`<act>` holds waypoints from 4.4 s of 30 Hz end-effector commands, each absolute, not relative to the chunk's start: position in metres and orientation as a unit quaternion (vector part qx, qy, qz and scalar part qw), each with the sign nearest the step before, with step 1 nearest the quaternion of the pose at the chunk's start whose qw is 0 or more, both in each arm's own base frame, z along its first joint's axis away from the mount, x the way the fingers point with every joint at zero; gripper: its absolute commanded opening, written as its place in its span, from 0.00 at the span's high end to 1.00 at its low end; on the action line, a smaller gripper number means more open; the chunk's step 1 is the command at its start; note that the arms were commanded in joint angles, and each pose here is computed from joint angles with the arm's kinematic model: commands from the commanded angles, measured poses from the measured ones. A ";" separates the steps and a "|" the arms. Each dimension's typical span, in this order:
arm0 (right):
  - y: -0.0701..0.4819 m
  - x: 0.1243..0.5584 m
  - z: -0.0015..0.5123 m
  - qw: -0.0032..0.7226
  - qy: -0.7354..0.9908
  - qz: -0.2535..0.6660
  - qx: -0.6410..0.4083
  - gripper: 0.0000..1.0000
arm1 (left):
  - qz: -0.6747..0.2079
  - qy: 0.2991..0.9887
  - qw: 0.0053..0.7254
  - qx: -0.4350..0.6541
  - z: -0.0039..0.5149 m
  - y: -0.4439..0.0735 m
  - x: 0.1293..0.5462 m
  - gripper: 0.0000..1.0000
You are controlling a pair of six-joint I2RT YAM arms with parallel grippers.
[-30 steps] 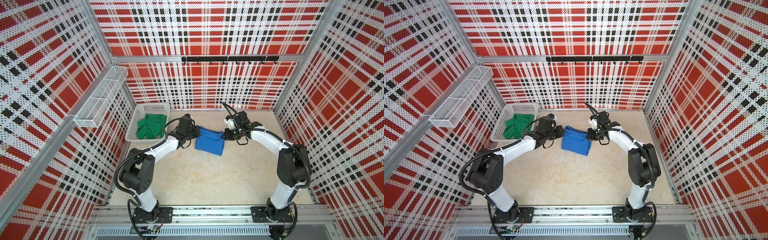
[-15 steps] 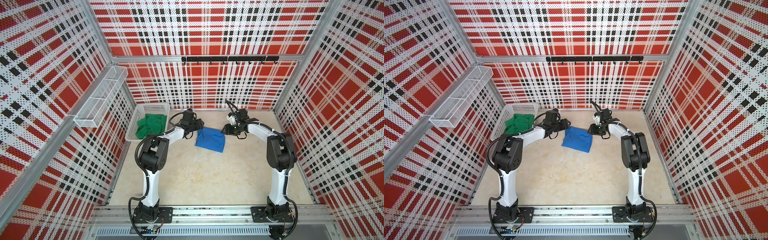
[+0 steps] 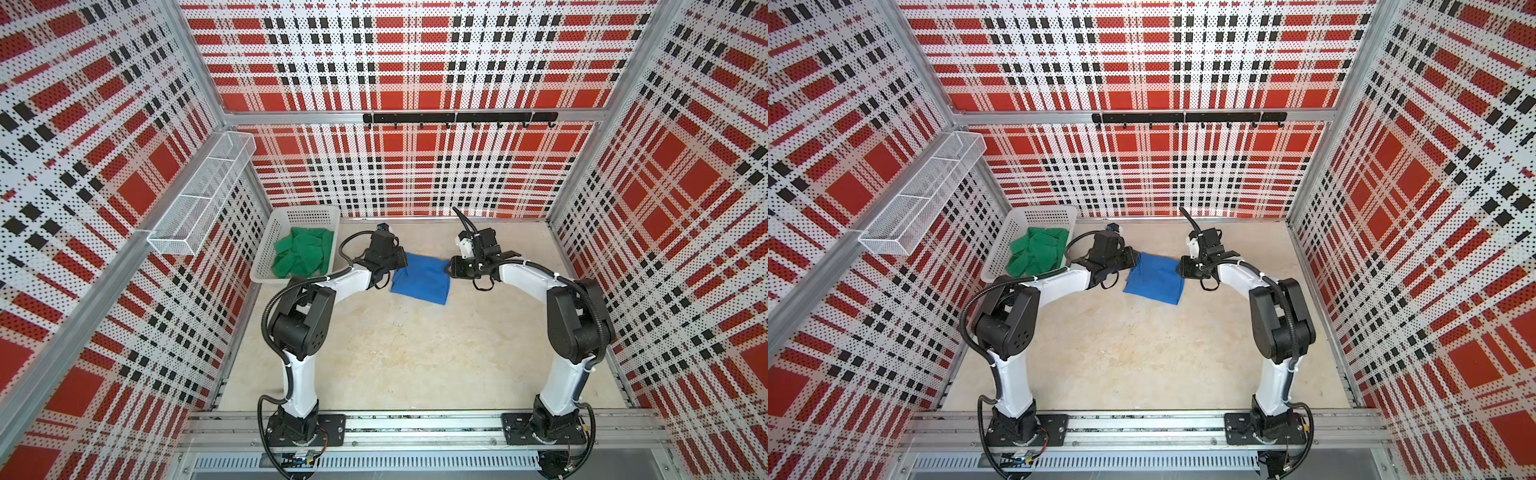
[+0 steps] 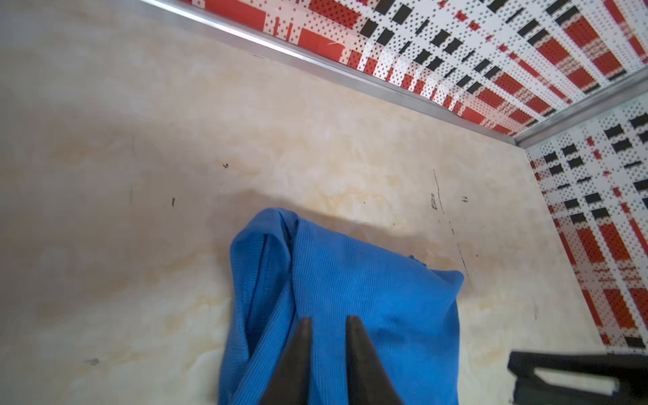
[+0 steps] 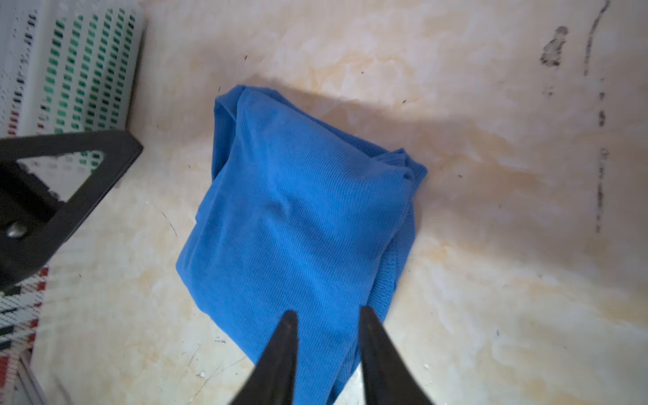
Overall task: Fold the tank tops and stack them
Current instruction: 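Lift the near edge and fold it away from the robot with both grippers, then release the fold and pat the folded square flat with both grippers, then grasp opposite sides of the folded blue square with both grippers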
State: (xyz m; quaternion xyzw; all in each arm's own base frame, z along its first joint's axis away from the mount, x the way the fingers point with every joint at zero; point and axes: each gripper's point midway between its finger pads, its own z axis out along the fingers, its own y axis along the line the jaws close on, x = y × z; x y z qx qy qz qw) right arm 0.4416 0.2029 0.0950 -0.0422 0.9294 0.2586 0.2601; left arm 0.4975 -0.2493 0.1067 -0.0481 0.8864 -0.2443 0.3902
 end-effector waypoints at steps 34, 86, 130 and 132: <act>0.200 0.491 0.044 0.291 0.925 0.244 0.021 0.90 | -0.221 0.912 0.333 -0.095 0.044 -0.217 0.426 1.00; 0.277 0.475 0.068 0.301 0.887 0.340 -0.079 0.42 | -0.129 0.927 0.351 0.020 0.044 -0.204 0.521 0.70; 0.282 0.486 0.093 0.337 0.867 0.362 -0.067 0.92 | -0.167 0.894 0.415 -0.032 0.093 -0.164 0.534 1.00; 0.278 0.490 0.086 0.339 0.871 0.349 -0.063 0.88 | -0.176 0.892 0.415 -0.031 0.089 -0.169 0.542 1.00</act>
